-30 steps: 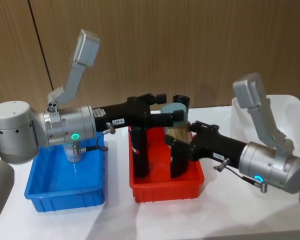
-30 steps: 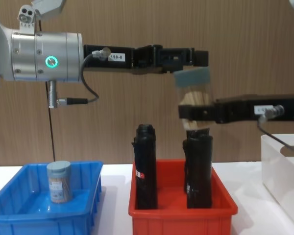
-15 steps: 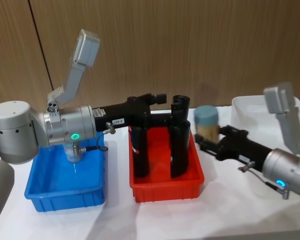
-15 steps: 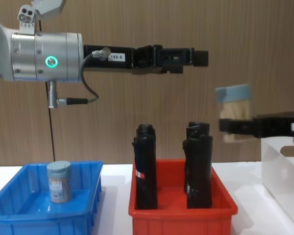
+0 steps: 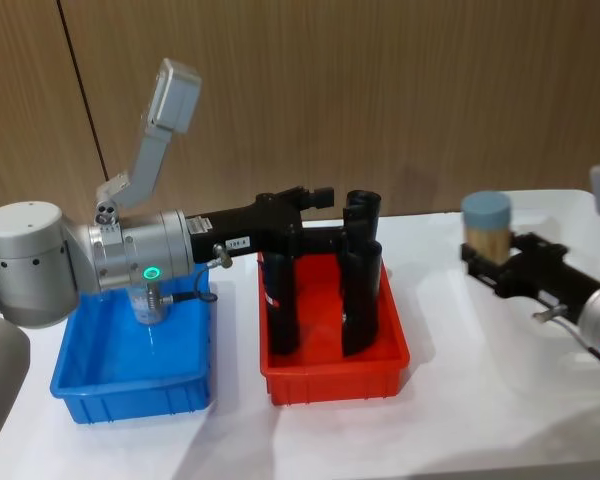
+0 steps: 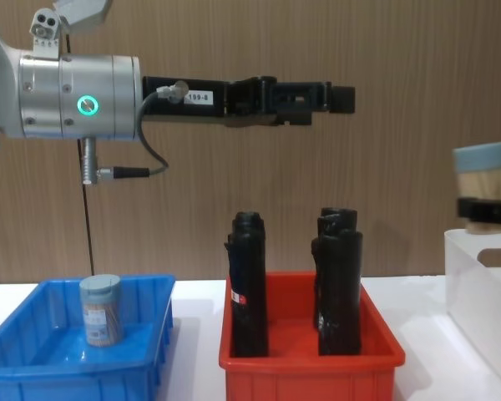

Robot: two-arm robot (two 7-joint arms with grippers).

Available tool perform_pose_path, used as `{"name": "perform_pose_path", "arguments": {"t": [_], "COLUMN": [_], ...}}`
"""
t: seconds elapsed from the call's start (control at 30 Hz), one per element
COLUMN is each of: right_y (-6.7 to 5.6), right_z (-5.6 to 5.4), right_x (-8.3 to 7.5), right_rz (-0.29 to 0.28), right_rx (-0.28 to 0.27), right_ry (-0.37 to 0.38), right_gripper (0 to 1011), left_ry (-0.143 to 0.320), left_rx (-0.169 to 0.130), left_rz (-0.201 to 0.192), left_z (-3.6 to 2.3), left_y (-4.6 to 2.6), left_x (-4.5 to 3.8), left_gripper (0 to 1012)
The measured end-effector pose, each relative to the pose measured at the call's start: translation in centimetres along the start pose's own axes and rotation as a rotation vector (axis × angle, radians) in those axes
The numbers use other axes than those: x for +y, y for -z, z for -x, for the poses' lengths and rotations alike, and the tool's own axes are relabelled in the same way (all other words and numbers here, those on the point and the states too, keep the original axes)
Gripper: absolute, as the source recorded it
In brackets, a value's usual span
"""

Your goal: Pick the cotton swabs from the blue box and place them into the white box.

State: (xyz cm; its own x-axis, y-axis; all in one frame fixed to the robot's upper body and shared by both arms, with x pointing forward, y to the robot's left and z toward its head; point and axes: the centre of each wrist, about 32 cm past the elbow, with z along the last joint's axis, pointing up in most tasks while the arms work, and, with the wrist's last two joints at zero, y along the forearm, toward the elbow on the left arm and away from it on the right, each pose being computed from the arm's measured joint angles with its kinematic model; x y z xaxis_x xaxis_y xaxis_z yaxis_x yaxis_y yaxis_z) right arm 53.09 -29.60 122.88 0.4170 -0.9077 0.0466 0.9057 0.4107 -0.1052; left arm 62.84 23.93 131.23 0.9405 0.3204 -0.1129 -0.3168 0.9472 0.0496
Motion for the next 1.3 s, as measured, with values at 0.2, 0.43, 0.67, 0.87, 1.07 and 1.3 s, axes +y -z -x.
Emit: {"name": "perform_pose_path", "arguments": {"t": [0.2, 0.43, 0.67, 0.87, 1.07, 1.3], "right_y": [0.2, 0.7, 1.4, 1.8, 2.3, 2.6], "right_z": [-1.8, -3.7, -5.6, -6.8, -7.6, -8.1], "right_x": [0.2, 0.9, 1.8, 2.4, 2.9, 3.1], "right_rz": [0.015, 0.054, 0.108, 0.141, 0.165, 0.177], "right_rx": [-0.035, -0.069, -0.084, -0.081, -0.071, -0.061], "right_ry": [0.078, 0.138, 0.174, 0.186, 0.193, 0.195], "right_gripper": [640, 639, 639, 639, 639, 782], "left_ry": [0.000, 0.000, 0.000, 0.000, 0.000, 0.000], "left_rx": [0.000, 0.000, 0.000, 0.000, 0.000, 0.000], "left_rz": [0.000, 0.000, 0.000, 0.000, 0.000, 0.000], "left_z": [0.00, 0.00, 0.00, 0.00, 0.00, 0.00], "left_y": [0.00, 0.00, 0.00, 0.00, 0.00, 0.00], "left_x": [0.00, 0.00, 0.00, 0.00, 0.00, 0.00], "left_gripper": [1004, 1004, 1004, 1004, 1004, 1004]}}
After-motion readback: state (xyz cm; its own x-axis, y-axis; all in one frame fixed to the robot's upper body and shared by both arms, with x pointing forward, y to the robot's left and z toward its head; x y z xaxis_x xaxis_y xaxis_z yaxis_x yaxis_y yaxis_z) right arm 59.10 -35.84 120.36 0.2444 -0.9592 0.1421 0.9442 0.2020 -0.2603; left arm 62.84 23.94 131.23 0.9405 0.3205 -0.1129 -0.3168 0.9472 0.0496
